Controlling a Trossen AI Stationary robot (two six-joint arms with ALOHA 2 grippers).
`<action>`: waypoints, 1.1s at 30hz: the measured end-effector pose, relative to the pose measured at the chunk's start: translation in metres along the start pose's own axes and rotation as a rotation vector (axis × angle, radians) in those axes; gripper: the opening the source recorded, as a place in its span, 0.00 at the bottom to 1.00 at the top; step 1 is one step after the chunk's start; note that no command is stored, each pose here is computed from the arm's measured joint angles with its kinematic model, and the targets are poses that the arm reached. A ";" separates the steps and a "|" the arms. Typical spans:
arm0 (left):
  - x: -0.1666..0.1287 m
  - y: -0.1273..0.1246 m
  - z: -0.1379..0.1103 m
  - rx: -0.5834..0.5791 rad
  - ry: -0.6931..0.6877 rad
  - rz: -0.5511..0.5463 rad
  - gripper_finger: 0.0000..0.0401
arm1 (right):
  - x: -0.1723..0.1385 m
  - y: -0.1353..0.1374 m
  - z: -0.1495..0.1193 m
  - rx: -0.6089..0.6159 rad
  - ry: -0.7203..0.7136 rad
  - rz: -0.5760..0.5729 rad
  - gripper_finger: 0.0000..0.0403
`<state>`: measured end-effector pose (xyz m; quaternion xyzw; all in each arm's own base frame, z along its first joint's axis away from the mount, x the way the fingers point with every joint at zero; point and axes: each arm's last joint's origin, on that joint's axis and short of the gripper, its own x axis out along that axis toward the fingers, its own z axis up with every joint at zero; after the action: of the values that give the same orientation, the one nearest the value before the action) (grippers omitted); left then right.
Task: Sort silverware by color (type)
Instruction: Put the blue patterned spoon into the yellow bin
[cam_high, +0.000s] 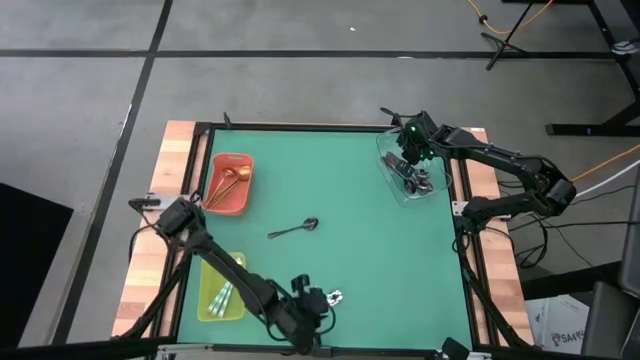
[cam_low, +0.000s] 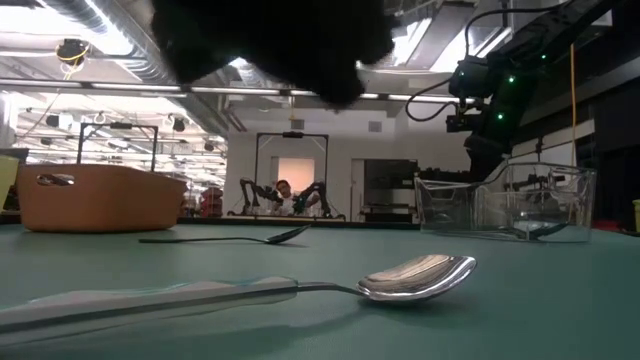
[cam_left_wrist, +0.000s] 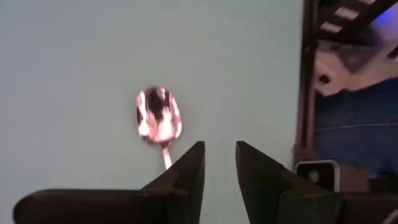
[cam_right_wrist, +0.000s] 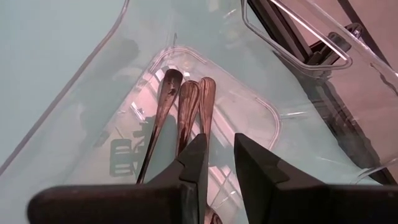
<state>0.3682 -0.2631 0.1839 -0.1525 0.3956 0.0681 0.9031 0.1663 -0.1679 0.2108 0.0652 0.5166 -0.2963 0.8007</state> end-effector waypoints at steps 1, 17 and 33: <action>0.003 -0.002 -0.003 -0.002 0.005 0.010 0.21 | 0.000 0.000 0.000 0.000 0.000 0.000 0.17; 0.012 0.003 -0.028 0.002 0.077 0.137 0.21 | 0.000 0.000 0.000 0.000 0.001 0.001 0.17; 0.035 0.006 -0.050 -0.036 0.137 0.180 0.21 | 0.000 0.000 0.000 0.000 0.001 0.000 0.17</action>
<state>0.3554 -0.2740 0.1251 -0.1369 0.4670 0.1454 0.8614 0.1663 -0.1678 0.2107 0.0654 0.5170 -0.2961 0.8005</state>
